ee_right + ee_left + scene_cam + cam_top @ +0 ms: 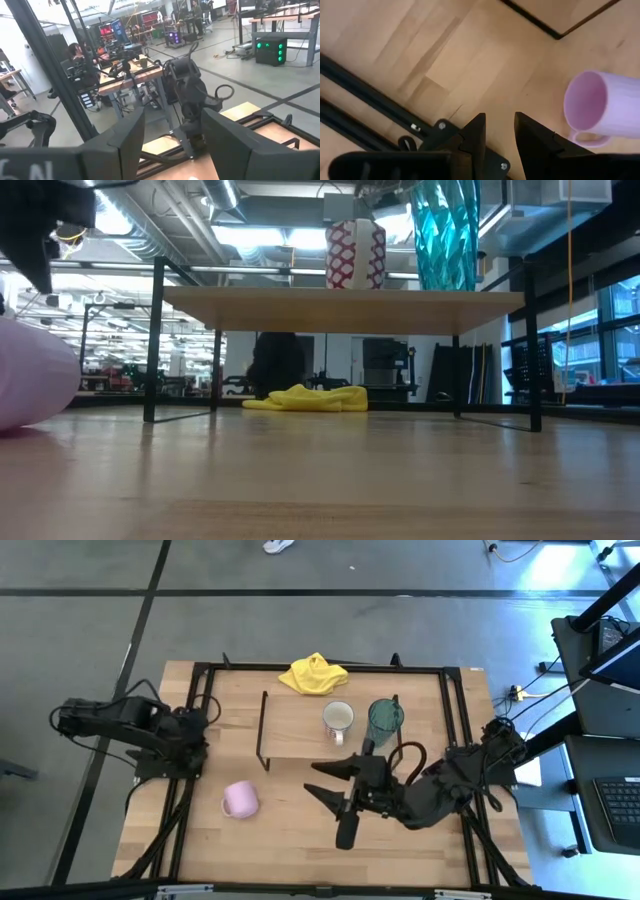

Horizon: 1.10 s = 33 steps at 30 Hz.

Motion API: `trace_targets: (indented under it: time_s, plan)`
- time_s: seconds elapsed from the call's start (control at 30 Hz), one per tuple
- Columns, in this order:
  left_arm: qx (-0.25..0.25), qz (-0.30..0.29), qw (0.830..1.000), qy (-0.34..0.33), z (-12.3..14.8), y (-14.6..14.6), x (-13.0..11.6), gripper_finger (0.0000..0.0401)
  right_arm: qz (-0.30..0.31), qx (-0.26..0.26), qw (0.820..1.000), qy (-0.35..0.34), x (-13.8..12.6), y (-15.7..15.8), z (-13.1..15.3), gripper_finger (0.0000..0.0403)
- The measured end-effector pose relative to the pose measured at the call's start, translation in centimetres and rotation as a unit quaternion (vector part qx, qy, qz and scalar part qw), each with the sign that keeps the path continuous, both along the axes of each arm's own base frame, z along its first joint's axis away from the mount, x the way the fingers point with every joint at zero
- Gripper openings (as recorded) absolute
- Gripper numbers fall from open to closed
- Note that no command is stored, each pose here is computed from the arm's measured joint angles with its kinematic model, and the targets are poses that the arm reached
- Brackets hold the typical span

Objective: Stack small to large cups/mugs on shelf
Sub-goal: Put the pink mug on the shelf

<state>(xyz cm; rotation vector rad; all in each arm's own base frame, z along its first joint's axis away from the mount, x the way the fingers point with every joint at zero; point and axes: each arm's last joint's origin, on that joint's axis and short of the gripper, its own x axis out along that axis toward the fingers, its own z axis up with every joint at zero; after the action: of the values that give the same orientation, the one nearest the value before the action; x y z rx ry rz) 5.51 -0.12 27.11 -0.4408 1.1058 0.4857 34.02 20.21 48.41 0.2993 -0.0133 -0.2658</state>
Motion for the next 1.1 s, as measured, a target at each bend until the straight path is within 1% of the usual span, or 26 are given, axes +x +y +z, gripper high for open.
trace_targets:
  time_s: [0.07, 0.2, 0.27, 0.37, 0.43, 0.47, 0.63, 0.7, 0.8, 0.97, 1.1]
  plan:
    - [-0.003, 0.011, 1.0, 0.009, -0.5, 0.0, 0.1, 0.0096, -0.001, 0.004, 1.0, -0.002, 0.0, 0.0, 0.0, 0.0197]
    - [-0.001, 0.013, 1.0, 0.018, -1.1, 0.0, 0.1, 0.0096, -0.004, 0.004, 1.0, -0.002, 0.0, 0.0, 0.0, 0.0197]
    - [0.003, 0.017, 1.0, 0.013, -1.1, 0.0, 0.2, 0.0096, -0.004, 0.004, 1.0, -0.002, 0.0, 0.0, 0.0, 0.0197]
    - [0.0, 0.036, 0.999, 0.006, -1.1, 0.0, 0.3, 0.0096, -0.004, 0.003, 1.0, -0.001, 0.0, 0.0, 0.0, 0.0197]
    - [-0.012, 0.064, 0.998, -0.003, -1.0, 0.0, 0.4, 0.0096, -0.004, 0.002, 1.0, 0.001, 0.0, 0.0, 0.0, 0.0197]
    - [-0.013, 0.065, 0.998, -0.006, -1.0, 0.0, 0.4, 0.0096, -0.004, 0.001, 1.0, 0.003, 0.0, 0.0, -0.1, 0.0197]
    - [-0.011, 0.036, 0.999, -0.014, -0.9, -0.1, 0.7, 0.0096, -0.004, -0.008, 1.0, 0.018, 0.0, 0.0, -0.4, 0.0197]
    - [-0.021, 0.032, 0.999, -0.029, -0.8, -0.1, 0.9, 0.0096, -0.004, -0.009, 1.0, 0.02, -0.1, 0.0, -0.4, 0.0197]
    - [-0.021, 0.032, 0.998, -0.049, -0.7, -0.2, 1.3, 0.0097, -0.004, -0.011, 1.0, 0.021, -0.1, 0.0, -0.4, 0.0197]
    - [-0.015, 0.033, 0.998, -0.057, -0.6, -0.2, 1.5, 0.0116, -0.004, -0.013, 1.0, 0.023, -0.1, 0.0, -0.5, 0.0197]
    - [-0.043, 0.043, 0.997, -0.055, -0.7, -0.3, 1.5, 0.0143, -0.004, -0.013, 0.999, 0.038, -0.1, 0.0, -0.9, 0.0197]
